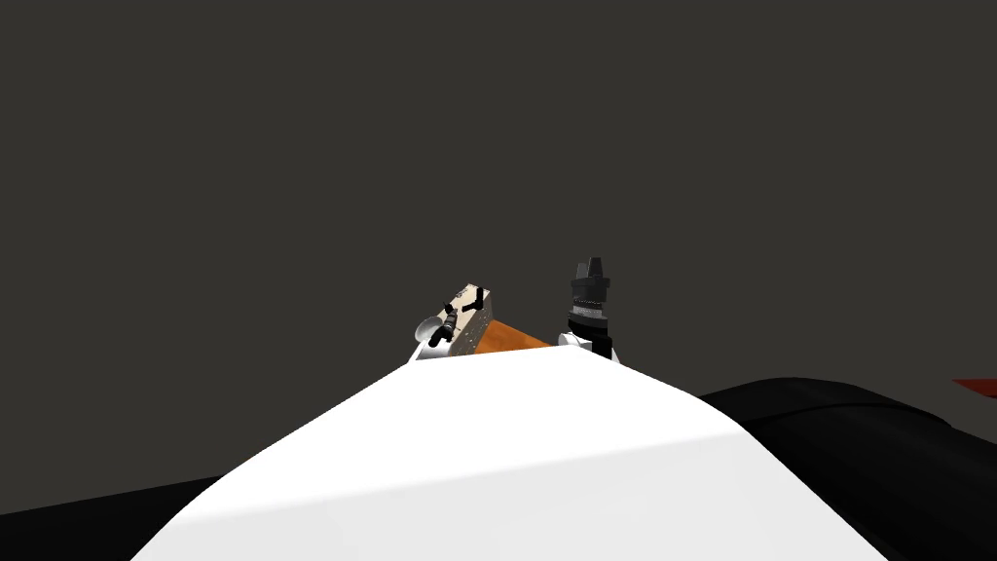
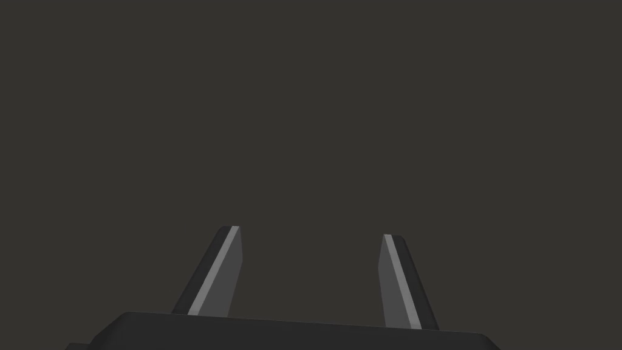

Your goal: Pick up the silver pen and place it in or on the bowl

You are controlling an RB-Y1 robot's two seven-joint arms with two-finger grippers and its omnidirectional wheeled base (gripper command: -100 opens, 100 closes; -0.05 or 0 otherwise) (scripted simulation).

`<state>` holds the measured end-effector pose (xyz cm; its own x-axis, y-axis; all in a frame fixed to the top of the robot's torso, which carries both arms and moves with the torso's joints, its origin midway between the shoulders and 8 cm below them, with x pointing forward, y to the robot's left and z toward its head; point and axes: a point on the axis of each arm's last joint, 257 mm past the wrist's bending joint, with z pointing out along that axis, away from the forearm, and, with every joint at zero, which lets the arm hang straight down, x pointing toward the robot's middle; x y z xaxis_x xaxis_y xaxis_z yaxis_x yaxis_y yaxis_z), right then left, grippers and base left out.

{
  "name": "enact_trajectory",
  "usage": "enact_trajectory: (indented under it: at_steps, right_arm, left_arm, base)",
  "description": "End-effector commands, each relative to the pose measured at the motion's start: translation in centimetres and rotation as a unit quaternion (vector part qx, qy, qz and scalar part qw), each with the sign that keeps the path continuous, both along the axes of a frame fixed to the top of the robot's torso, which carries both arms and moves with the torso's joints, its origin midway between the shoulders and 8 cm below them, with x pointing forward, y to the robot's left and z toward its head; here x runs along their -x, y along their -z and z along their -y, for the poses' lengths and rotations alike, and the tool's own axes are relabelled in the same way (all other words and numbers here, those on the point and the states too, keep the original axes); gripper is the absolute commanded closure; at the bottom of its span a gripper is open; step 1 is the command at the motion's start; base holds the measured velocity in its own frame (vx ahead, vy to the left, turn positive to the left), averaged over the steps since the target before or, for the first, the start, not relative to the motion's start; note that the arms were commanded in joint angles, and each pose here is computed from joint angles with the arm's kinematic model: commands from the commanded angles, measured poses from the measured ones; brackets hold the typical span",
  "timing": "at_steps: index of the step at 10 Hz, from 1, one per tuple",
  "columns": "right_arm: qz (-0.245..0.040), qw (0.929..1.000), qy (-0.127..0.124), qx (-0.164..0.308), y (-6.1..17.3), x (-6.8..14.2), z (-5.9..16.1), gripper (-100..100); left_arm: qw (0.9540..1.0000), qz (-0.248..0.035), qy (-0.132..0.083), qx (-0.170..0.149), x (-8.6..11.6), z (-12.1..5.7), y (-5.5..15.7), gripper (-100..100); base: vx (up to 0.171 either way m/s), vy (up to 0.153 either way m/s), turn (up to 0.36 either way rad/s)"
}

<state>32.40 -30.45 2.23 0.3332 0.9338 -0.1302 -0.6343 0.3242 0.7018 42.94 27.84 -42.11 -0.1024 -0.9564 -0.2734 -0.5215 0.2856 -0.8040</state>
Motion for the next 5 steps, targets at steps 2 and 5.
enact_trajectory:
  at_steps: [2, 5]
  right_arm:
    - [0.000, 1.0000, 0.000, 0.000, 0.0, 0.0, 0.0, 0]
    - [0.000, 1.0000, 0.000, 0.000, 0.0, 0.0, 0.0, 0]
  left_arm:
    - [0.9981, -0.056, -0.006, -0.026, 1.4, -1.8, 3.3, -100]
    - [0.9949, -0.091, -0.010, -0.044, 2.5, -2.8, 5.2, -100]
  base:
    - [0.047, -0.029, -0.056]
    - [0.054, -0.024, -0.054]
